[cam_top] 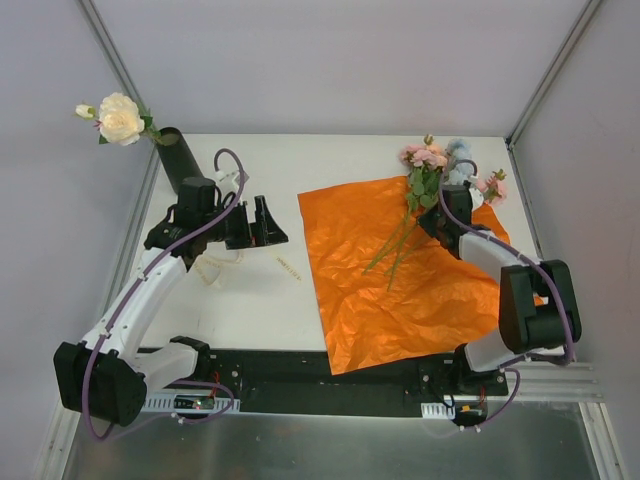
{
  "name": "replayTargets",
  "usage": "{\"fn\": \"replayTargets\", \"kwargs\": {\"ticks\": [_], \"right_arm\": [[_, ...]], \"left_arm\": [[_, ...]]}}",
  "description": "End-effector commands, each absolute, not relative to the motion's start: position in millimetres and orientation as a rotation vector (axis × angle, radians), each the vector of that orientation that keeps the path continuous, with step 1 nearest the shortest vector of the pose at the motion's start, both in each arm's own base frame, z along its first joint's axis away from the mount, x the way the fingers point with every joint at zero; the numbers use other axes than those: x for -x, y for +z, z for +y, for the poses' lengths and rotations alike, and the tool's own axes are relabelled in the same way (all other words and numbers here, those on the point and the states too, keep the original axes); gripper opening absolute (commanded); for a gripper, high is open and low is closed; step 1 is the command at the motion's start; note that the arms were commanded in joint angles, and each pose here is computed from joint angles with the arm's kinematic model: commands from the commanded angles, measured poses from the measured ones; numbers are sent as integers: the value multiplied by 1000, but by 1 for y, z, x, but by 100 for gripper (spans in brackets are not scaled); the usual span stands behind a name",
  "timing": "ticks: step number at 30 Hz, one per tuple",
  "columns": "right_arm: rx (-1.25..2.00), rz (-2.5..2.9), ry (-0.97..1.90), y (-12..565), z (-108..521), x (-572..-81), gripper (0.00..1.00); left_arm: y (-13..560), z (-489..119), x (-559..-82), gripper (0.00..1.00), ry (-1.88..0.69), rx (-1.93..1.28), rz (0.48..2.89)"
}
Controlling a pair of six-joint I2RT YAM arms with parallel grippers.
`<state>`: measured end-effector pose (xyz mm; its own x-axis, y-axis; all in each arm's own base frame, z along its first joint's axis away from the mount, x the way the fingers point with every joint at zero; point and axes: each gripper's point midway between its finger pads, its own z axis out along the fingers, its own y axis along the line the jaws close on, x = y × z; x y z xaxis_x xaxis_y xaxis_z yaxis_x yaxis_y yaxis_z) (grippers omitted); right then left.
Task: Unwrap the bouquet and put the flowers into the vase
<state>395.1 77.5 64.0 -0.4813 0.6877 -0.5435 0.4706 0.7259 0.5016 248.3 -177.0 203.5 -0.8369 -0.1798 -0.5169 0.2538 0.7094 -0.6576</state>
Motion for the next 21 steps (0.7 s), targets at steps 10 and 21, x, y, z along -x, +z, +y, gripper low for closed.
{"fn": "replayTargets", "kwargs": {"ticks": [10,21], "right_arm": [[-419,1899,746,207,150,-376,0],[117,1734,1276,284,301,-281,0]], "left_arm": [[254,-196,-253,89,-1187,-141,2266],[310,-233,-269,80,-1377,-215,2129]]}}
